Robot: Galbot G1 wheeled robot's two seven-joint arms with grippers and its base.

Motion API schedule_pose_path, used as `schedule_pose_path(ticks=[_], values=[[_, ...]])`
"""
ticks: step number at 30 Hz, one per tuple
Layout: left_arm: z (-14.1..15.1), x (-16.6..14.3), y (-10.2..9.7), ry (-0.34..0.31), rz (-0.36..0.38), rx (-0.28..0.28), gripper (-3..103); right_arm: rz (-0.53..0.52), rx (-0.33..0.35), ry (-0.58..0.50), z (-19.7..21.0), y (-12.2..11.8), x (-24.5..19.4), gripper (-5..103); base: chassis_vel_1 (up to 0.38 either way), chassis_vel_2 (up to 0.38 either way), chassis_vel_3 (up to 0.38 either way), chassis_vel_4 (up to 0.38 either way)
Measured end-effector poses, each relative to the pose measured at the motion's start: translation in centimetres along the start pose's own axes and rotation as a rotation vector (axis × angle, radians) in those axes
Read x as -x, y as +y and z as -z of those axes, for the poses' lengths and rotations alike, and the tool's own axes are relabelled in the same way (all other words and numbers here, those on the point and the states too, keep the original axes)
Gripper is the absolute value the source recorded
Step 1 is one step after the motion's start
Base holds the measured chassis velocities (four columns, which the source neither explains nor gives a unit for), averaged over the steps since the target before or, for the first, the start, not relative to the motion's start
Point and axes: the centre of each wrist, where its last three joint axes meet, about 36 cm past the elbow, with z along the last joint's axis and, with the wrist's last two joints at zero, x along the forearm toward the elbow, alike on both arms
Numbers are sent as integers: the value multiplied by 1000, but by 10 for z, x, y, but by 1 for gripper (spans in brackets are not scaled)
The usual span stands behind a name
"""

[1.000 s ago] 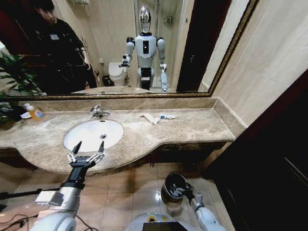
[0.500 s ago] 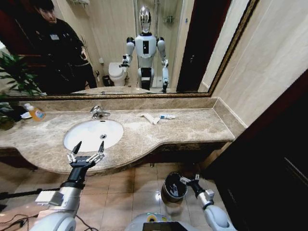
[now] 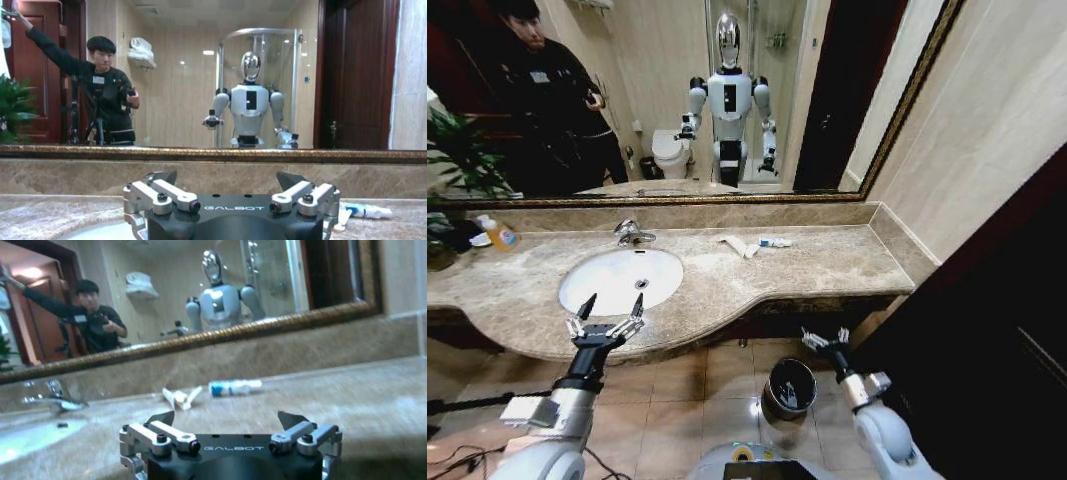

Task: Pick up the trash from the sink and place it in the trash bin.

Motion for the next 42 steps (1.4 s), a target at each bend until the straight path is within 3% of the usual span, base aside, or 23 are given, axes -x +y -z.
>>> schedule_pose_path(ticks=[8,14,18,23,26,36,42], values=[[0,0,0,0,0,0,100,88,-20,74,13,-4,44,100,0,0,0,0],[0,0,0,0,0,0,100,119,-59,90,27,-12,102,100,0,0,0,0],[0,0,0,0,0,0,100,137,-48,107,37,-8,132,100,0,0,0,0],[0,0,0,0,0,0,100,206,12,131,43,13,181,100,0,0,0,0],[0,0,0,0,0,0,100,224,12,130,45,23,202,100,0,0,0,0],[0,0,0,0,0,0,100,280,-48,134,44,70,257,100,0,0,0,0],[0,0,0,0,0,0,100,306,-101,140,37,83,273,100,0,0,0,0]])
